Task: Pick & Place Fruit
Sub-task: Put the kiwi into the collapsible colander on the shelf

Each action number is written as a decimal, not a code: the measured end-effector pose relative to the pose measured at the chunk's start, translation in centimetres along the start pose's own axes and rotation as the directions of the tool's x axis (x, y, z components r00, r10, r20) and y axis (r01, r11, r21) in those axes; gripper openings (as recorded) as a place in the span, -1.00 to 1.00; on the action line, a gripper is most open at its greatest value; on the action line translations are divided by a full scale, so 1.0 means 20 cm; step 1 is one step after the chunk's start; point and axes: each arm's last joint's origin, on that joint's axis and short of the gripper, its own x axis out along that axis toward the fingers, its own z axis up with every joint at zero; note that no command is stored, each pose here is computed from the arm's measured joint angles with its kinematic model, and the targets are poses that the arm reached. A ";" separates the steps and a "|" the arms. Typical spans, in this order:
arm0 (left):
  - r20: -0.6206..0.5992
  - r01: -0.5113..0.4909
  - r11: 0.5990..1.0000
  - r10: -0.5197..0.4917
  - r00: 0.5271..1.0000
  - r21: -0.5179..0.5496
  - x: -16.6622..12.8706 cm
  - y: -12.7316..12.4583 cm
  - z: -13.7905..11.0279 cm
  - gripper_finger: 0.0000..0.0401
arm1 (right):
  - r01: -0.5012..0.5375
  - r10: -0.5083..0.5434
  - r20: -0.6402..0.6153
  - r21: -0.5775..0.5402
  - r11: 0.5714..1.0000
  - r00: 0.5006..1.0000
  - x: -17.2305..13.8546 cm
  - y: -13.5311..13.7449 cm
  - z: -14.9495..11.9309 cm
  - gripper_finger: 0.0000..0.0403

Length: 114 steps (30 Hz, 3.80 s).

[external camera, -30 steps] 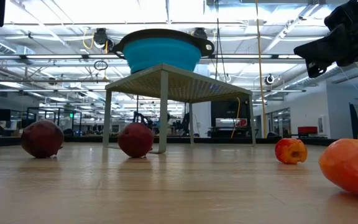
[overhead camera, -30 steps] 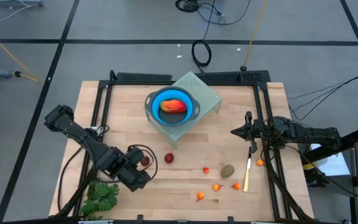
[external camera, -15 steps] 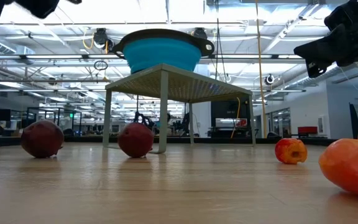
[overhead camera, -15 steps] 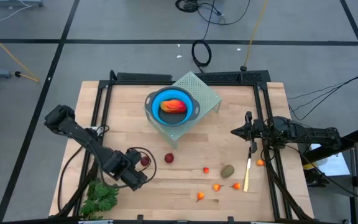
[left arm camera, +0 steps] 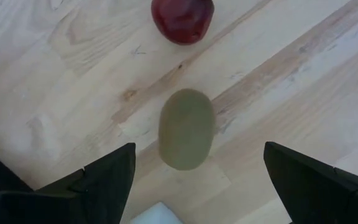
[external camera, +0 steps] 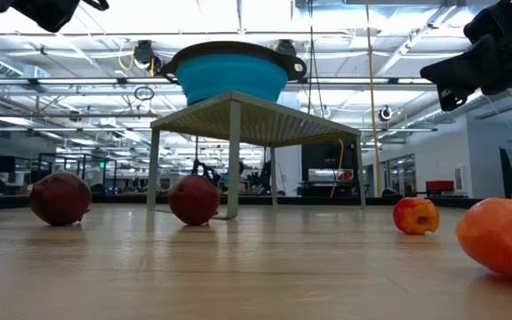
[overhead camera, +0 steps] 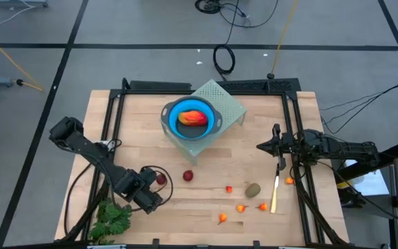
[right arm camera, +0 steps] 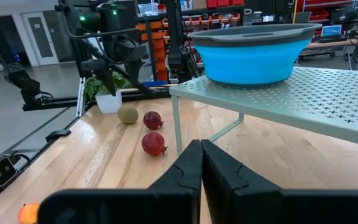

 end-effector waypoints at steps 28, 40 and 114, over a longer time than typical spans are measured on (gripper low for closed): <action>0.079 0.006 1.000 -0.006 0.997 0.001 0.00 0.00 0.00 0.97 | 0.000 0.000 0.001 0.000 1.000 1.000 0.00 0.00 0.00 -1.00; 0.079 0.027 0.998 -0.032 0.996 0.063 0.00 -0.02 0.00 0.97 | 0.000 0.000 0.001 0.000 1.000 1.000 0.00 0.00 0.00 -1.00; -0.154 -0.259 0.947 0.289 0.945 0.190 0.46 -0.14 -0.05 0.04 | 0.000 0.000 0.001 0.000 1.000 1.000 0.00 0.00 0.00 -1.00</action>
